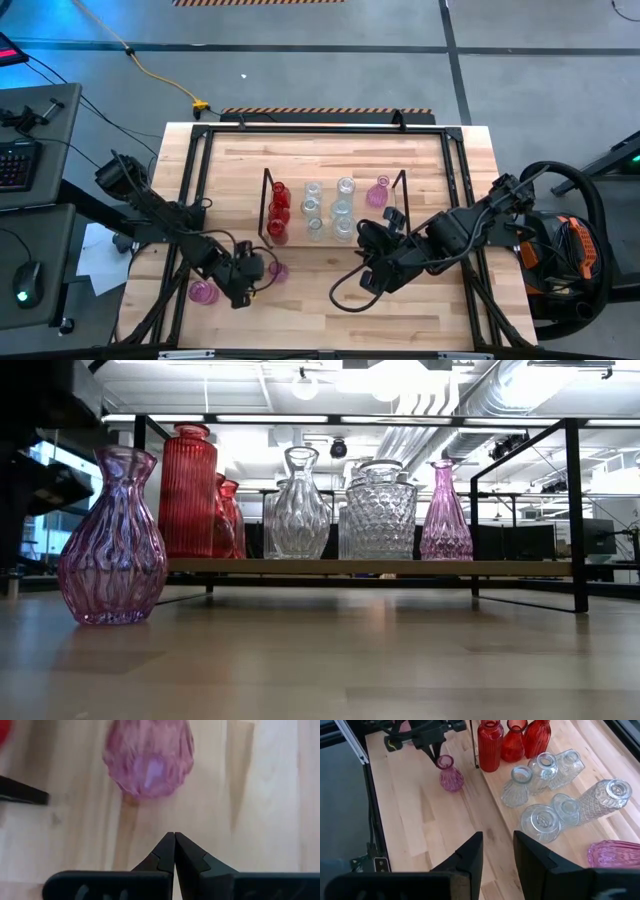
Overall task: Sort vases onto shelf
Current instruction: Put the pink transparent vase aligned with the other pink vase on the shelf
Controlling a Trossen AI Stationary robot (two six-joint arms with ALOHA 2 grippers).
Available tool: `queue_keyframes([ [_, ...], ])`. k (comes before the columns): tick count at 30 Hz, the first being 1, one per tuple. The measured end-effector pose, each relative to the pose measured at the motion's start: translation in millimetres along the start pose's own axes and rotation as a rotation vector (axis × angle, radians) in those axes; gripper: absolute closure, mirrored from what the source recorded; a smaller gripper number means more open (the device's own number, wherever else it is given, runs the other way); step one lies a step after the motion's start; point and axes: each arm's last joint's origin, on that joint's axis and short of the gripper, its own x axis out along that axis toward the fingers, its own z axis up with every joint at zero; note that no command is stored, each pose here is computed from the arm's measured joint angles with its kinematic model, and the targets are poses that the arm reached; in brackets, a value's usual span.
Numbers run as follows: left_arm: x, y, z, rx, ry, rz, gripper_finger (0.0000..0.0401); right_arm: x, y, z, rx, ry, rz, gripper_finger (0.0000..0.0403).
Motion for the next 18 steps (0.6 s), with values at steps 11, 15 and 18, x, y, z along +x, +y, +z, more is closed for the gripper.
queue_keyframes([
  [11,4,-4,9,0.121,-0.1,0.097,0.0401,0,1,1,0.012,-0.014,0.014,0.0313],
  [15,15,-10,10,0.177,-0.104,0.062,0.0401,0,1,2,0.011,-0.014,0.015,0.0313],
  [18,22,-15,15,0.213,-0.099,0.066,0.0401,0,2,2,0.013,-0.011,0.022,0.0313],
])
